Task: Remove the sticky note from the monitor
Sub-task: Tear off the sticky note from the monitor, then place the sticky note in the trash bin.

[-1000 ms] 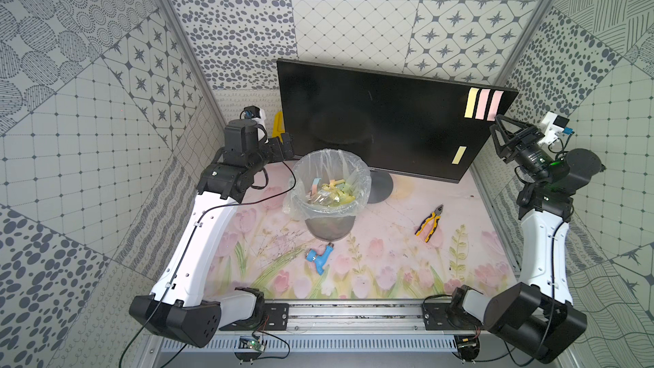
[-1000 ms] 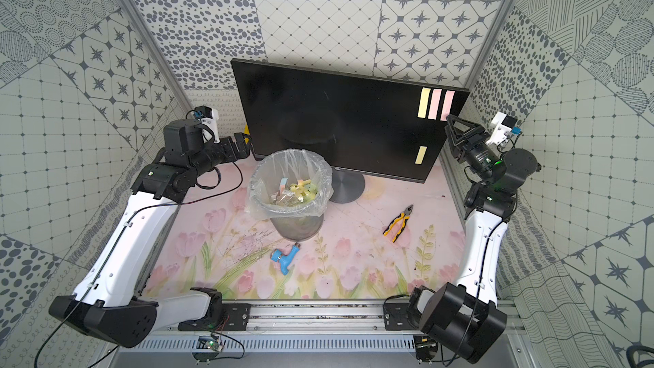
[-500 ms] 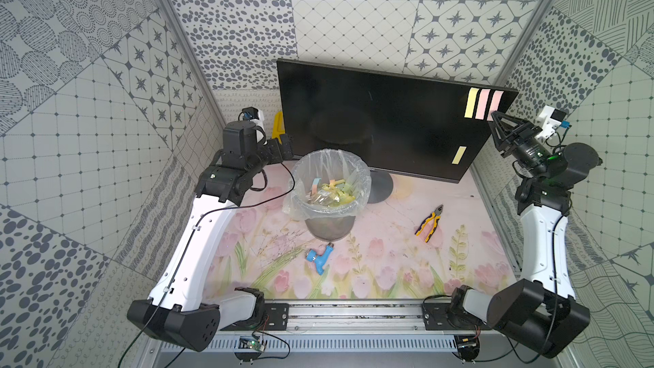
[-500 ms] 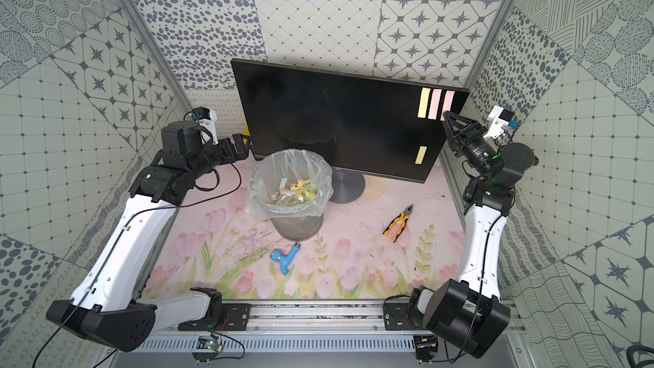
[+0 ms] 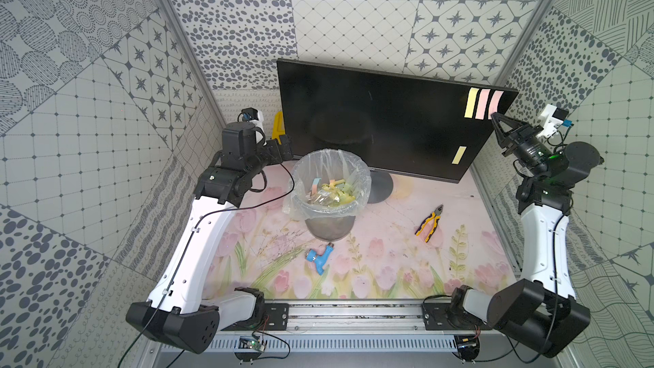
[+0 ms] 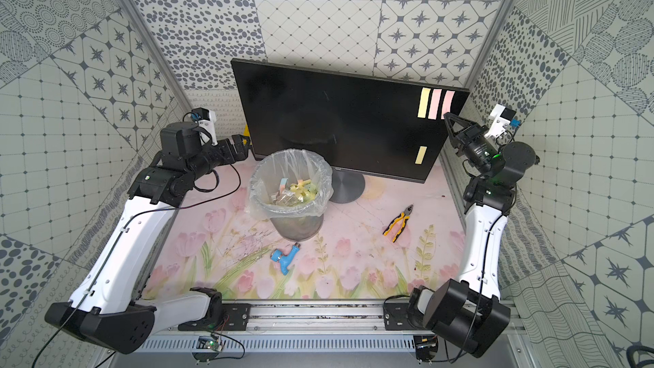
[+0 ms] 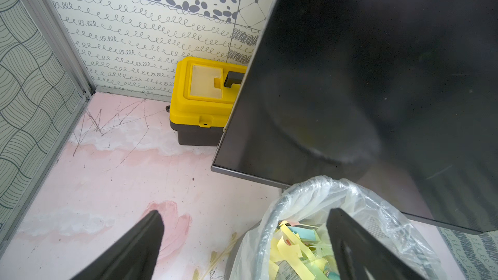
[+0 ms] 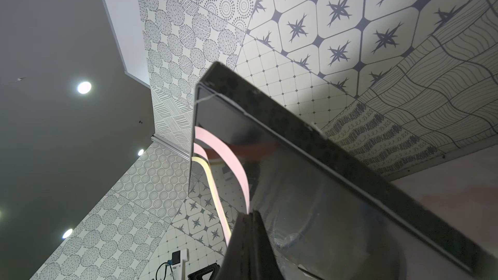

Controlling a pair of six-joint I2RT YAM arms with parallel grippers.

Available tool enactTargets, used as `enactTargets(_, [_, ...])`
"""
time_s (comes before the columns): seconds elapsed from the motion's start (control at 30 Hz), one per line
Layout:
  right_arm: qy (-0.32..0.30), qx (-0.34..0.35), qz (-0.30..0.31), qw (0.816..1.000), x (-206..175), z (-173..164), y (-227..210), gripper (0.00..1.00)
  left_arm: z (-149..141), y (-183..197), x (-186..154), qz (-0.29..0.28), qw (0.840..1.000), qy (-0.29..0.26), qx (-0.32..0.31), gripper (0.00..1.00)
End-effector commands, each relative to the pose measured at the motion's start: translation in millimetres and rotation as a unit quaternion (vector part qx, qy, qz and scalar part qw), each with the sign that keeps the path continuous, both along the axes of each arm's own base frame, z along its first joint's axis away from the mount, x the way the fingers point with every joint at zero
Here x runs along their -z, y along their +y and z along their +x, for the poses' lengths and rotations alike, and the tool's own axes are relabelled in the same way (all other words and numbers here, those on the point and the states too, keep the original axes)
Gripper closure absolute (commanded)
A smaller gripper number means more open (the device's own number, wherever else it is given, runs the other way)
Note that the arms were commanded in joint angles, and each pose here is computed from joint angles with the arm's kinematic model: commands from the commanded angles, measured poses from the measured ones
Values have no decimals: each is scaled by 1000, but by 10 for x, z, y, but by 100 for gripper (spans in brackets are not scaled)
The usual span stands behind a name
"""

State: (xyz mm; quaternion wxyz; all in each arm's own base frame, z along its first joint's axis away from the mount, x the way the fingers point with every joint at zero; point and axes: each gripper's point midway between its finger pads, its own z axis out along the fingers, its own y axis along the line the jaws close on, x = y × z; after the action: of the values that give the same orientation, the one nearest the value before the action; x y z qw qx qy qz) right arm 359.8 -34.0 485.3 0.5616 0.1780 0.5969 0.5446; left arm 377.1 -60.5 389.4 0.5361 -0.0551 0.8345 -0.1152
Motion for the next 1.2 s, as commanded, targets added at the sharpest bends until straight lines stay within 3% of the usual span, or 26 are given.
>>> enactTargets(0.0, [-38, 16, -34, 999, -233, -152, 69, 100, 35, -5, -150, -1, 1000, -31, 4, 1])
enactTargets(0.57, [-42, 45, -67, 996, -340, -522, 214, 100, 40, -18, -160, 1, 999, -33, 9, 1])
enactTargets(0.87, [-99, 97, -123, 983, -687, -841, 291, 100, 48, -17, -173, 5, 999, -35, 9, 1])
enactTargets(1.17, [-138, -6, -190, 972, -744, -834, 1043, 100, 65, -32, -196, 2, 999, -39, 12, 1])
